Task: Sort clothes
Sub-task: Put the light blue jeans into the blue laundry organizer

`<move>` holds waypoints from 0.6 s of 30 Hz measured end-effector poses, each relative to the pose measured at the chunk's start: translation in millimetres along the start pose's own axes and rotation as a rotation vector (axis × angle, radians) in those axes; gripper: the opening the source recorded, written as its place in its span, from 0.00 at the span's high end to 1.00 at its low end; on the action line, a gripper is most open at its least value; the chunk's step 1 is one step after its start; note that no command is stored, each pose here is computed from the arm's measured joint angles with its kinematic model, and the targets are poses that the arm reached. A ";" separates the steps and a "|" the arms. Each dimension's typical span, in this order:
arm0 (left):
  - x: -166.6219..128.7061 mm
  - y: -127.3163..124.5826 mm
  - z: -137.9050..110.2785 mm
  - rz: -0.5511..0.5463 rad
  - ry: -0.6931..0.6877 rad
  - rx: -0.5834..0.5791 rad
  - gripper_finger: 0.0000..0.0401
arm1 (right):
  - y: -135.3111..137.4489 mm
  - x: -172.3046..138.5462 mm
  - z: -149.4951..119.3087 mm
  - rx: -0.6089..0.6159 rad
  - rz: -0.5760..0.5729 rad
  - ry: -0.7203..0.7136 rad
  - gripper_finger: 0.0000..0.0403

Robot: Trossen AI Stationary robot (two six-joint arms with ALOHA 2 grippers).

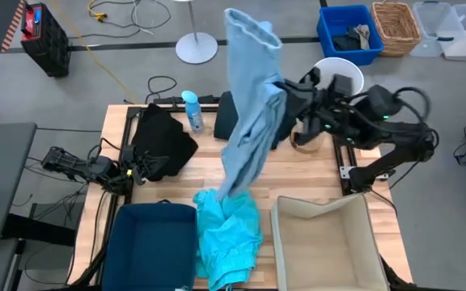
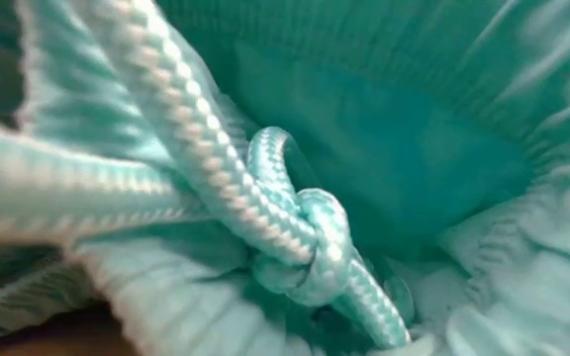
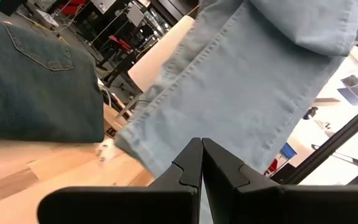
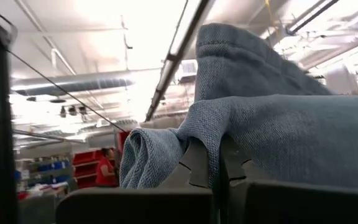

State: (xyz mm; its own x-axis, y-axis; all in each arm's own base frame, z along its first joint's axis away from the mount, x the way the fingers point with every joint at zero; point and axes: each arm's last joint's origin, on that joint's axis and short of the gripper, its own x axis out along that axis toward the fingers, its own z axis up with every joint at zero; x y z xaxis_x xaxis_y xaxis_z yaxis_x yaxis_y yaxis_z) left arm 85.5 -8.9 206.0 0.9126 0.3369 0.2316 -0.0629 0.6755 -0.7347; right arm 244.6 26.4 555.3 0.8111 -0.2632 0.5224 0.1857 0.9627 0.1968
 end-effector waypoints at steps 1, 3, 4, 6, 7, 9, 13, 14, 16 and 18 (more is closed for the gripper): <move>0.0 0.0 0.0 0.000 0.000 0.000 0.99 | 1.8 -3.3 4.3 0.001 0.010 -0.007 1.00; 0.0 0.0 0.0 0.000 0.000 0.000 0.99 | 4.9 -9.4 11.9 0.002 0.029 -0.017 1.00; 0.0 0.0 0.0 0.000 0.000 0.000 0.99 | 6.6 -12.3 15.3 0.004 0.040 -0.022 1.00; 0.0 0.0 0.0 0.001 0.000 0.000 0.99 | 9.4 -18.2 22.4 0.009 0.059 -0.032 1.00; 0.0 0.0 0.0 0.001 0.000 0.001 0.99 | 10.6 -21.3 26.1 0.014 0.068 -0.039 1.00; 0.0 0.2 0.0 0.005 -0.003 0.001 0.99 | 13.0 -27.0 33.1 0.027 0.086 -0.052 1.00; 0.0 0.9 -0.3 0.017 -0.005 0.006 0.99 | 18.2 -34.6 40.4 0.024 0.117 -0.062 1.00; 0.0 1.0 -0.4 0.019 -0.005 0.006 0.99 | 19.7 -35.7 40.9 0.022 0.124 -0.061 1.00; 0.0 1.0 -0.4 0.021 -0.006 0.007 0.99 | 22.4 -37.2 41.3 0.024 0.135 -0.060 1.00; 0.0 1.1 -0.4 0.022 -0.006 0.007 0.99 | 23.8 -38.2 42.0 0.026 0.141 -0.062 1.00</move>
State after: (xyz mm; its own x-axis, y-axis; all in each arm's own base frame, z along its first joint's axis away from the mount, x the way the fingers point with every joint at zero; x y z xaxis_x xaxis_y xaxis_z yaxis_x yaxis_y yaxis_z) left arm 85.5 -8.5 204.9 0.9085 0.3555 0.2196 -0.0855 0.6726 -0.7351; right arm 194.8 56.7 574.9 0.7921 -0.1299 0.5964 0.0577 0.9886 0.1388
